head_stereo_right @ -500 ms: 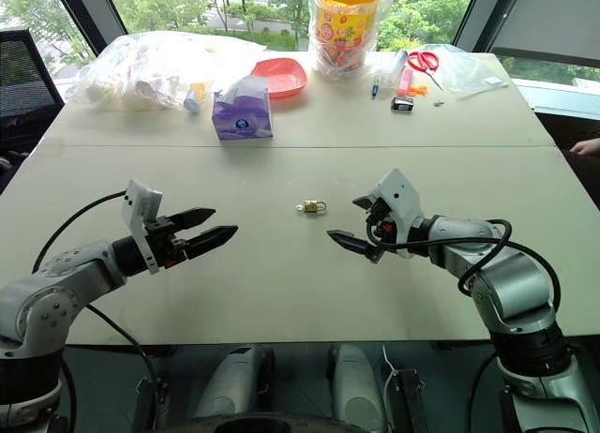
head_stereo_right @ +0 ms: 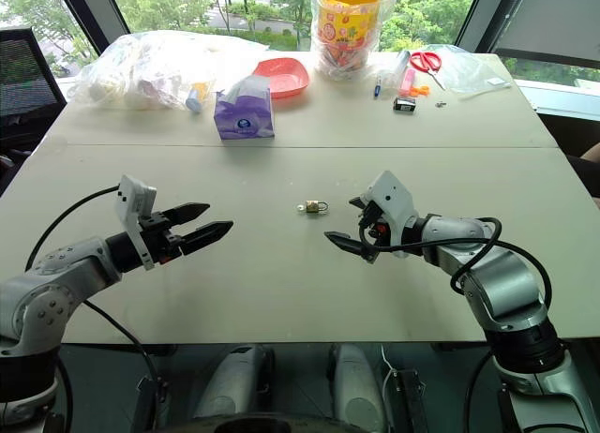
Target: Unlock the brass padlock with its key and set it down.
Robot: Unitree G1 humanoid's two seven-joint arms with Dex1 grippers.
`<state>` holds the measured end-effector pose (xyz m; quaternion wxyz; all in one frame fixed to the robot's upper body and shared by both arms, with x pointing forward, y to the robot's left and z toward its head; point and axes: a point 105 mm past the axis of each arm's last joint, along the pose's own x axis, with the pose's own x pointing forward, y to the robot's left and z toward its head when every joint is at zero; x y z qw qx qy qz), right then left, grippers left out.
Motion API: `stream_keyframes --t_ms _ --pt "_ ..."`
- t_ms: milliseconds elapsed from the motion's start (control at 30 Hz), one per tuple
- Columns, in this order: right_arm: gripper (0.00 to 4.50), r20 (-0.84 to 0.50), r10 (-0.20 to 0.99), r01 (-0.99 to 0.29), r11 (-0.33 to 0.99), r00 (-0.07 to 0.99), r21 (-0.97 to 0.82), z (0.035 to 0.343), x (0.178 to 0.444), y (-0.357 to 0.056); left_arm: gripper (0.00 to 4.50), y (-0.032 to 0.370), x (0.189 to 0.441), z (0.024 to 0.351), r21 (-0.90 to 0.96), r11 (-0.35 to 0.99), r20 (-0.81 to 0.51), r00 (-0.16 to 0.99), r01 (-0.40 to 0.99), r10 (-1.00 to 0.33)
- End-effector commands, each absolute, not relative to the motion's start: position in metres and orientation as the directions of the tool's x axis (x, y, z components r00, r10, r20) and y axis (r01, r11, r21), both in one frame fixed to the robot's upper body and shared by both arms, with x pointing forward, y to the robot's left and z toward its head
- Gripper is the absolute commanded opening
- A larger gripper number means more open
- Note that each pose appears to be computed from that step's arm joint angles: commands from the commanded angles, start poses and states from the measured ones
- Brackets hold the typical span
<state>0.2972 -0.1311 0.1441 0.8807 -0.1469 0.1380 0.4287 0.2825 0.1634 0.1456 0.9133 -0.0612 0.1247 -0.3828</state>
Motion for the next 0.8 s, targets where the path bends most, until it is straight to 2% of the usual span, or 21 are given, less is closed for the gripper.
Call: stream_keyframes --t_ms 33,200,267,367,500,633,800 --pt "4.47 -0.373 0.722 -0.812 0.530 0.583 -0.243 0.154 0.308 -0.124 4.50 0.161 0.292 0.153 -0.076 0.649 -0.242 0.618 0.757 -0.748" --pt "4.47 -0.498 0.740 -0.888 0.322 0.452 -0.327 0.150 0.328 -0.116 4.50 0.163 0.306 0.163 0.067 0.514 -0.355 0.502 0.855 -0.788" --pt "4.47 -0.536 0.724 -0.894 0.274 0.434 -0.355 0.150 0.339 -0.115 4.50 0.164 0.309 0.165 0.091 0.469 -0.382 0.466 0.878 -0.798" --pt "4.47 -0.555 0.715 -0.897 0.249 0.424 -0.364 0.153 0.360 -0.110 4.50 0.162 0.310 0.174 0.108 0.417 -0.392 0.424 0.903 -0.817" --pt "4.47 -0.591 0.715 -0.922 0.220 0.374 -0.318 0.145 0.378 -0.102 4.50 0.155 0.308 0.173 0.110 0.414 -0.375 0.423 0.904 -0.825" --pt "4.47 -0.623 0.713 -0.942 0.180 0.323 -0.282 0.135 0.383 -0.099 4.50 0.150 0.300 0.165 0.076 0.426 -0.359 0.423 0.902 -0.832" --pt "4.47 -0.631 0.708 -0.944 0.170 0.316 -0.282 0.133 0.392 -0.095 4.50 0.149 0.290 0.160 0.042 0.447 -0.348 0.432 0.894 -0.832"
